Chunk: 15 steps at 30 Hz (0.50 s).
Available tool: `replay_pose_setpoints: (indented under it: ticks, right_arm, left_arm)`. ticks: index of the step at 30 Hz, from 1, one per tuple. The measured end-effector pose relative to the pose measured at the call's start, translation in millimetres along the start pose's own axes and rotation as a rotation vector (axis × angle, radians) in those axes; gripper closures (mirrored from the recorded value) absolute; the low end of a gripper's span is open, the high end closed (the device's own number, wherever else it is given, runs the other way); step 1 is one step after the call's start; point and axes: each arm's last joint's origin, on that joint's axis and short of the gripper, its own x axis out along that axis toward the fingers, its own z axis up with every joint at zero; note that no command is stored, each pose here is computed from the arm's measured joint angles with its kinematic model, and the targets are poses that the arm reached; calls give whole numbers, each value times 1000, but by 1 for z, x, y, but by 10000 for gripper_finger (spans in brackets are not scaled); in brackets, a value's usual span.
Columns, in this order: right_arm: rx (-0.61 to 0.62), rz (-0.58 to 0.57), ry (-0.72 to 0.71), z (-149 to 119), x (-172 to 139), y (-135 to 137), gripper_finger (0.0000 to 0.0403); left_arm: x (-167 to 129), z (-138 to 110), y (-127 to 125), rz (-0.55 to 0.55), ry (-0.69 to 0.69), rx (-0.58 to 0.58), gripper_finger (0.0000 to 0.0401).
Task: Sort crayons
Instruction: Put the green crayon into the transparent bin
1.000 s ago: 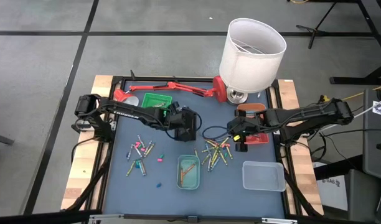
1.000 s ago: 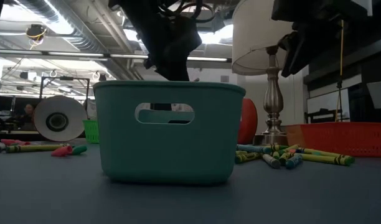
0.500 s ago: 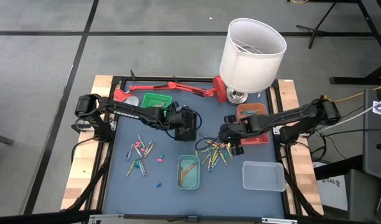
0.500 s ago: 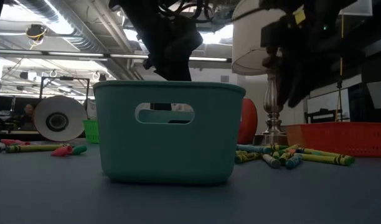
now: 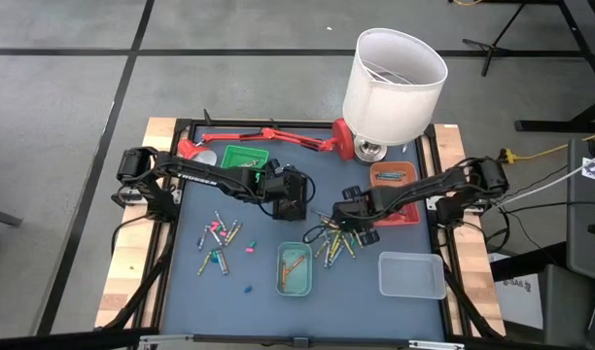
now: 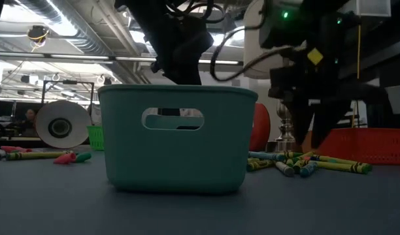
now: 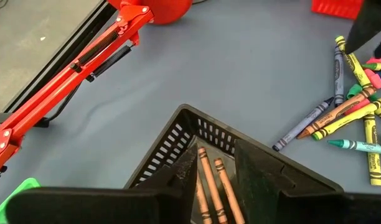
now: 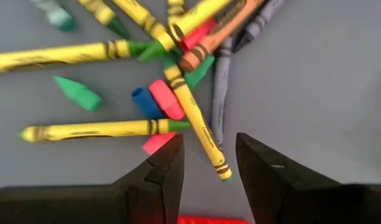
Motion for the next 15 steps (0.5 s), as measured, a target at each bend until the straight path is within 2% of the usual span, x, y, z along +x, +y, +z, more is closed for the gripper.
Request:
replay_pose_setpoints:
  ticks: [10,15]
  right_arm:
    - [66,15,89,-7,22,-20,259]
    - [55,25,112,-9,26,-23,260]
  left_arm:
    - [0,0,0,0,0,0,309]
    - [0,0,0,0,0,0,309]
